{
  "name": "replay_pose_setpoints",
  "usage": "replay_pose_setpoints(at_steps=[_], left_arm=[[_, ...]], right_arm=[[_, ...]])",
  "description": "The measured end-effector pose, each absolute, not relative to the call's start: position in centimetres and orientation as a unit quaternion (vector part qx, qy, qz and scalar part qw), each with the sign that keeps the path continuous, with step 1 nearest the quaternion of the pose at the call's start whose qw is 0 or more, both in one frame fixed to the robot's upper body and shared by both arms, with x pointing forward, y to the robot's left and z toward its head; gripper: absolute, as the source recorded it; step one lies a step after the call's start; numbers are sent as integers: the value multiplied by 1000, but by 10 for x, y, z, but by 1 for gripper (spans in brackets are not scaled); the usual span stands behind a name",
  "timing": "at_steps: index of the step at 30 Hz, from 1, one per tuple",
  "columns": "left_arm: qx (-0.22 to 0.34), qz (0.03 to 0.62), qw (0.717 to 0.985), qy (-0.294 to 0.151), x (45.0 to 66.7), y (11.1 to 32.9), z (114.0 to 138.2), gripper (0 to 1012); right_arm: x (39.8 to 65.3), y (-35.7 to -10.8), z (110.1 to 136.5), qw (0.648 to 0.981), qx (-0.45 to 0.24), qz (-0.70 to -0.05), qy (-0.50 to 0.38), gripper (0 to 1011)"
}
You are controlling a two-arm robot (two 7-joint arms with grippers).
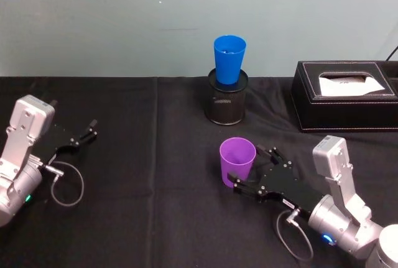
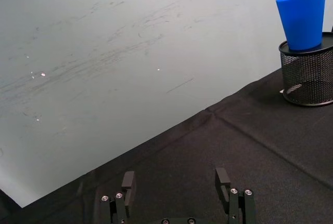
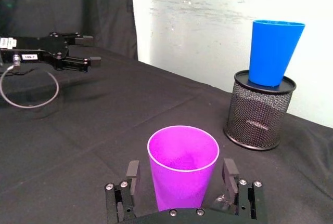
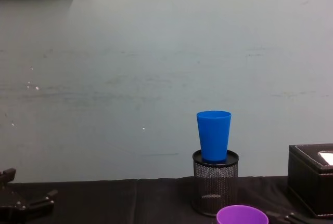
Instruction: Pick up one cup with a gripper and tap it against the other cup.
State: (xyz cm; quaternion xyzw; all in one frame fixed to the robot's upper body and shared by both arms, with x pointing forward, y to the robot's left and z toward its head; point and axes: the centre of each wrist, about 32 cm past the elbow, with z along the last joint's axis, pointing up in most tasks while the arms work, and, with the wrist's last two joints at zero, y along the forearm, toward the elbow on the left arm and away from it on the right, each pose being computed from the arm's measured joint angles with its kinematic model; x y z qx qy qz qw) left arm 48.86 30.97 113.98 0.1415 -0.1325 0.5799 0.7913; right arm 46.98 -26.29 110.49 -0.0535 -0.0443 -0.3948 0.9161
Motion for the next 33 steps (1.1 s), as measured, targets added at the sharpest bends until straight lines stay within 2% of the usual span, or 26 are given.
replay_pose_setpoints(at_steps=[19,33], left_arm=[[141,580,791,-132,489,310,1140,1000],[142,580,791,-132,489,310,1140,1000]], right_arm=[[491,-253,1098,919,-43,-390,-40,1003],[494,-251,1097,921,-37,-387,-41,1003]])
